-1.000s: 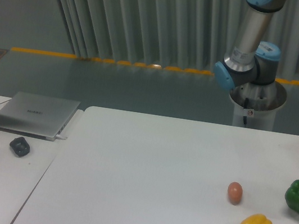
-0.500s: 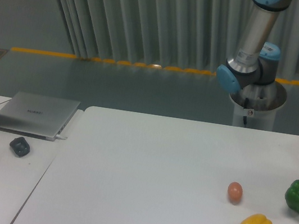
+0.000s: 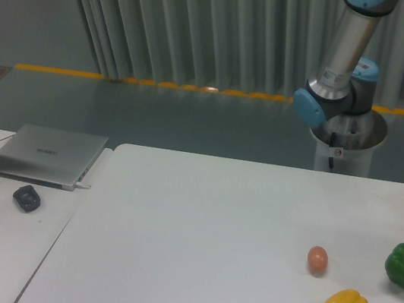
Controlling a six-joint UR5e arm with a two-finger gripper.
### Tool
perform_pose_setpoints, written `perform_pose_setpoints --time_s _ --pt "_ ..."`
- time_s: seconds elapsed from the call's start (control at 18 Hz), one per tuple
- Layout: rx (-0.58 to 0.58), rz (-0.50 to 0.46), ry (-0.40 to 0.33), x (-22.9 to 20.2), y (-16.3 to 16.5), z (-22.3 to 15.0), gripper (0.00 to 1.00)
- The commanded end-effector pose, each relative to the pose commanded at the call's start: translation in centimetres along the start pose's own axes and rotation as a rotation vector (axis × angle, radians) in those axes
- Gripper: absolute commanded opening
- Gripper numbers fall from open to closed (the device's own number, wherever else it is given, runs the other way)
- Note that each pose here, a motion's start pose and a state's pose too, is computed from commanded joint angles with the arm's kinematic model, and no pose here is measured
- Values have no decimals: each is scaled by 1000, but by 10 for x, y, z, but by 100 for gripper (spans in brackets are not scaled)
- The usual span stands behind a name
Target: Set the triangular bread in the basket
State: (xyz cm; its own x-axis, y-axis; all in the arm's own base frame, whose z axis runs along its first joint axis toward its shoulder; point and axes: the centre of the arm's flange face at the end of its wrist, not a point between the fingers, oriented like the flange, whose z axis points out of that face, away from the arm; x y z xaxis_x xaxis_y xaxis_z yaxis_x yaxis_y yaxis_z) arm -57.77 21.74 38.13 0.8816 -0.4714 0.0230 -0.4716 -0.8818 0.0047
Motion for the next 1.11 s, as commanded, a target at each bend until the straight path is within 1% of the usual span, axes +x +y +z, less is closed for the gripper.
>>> perform_pose_setpoints --time_s 0.06,0.11,0.33,0.5,0.67,0.72,0.83,0.94,1.11 --pt "-8 3 -23 -2 1 -2 100" --pt "-14 3 -31 -3 0 -2 100" --pt "-21 -4 -22 2 -7 6 100" --pt "-26 -27 -48 -1 -12 1 100" --pt "-39 27 -69 -2 -47 -10 100" --pt "-46 30 -84 -4 -54 -12 100" --pt "-65 14 -92 -6 -70 -12 100" --pt "-79 8 -102 -7 -95 -13 100" --pt "-81 0 -109 -7 -117 -14 100"
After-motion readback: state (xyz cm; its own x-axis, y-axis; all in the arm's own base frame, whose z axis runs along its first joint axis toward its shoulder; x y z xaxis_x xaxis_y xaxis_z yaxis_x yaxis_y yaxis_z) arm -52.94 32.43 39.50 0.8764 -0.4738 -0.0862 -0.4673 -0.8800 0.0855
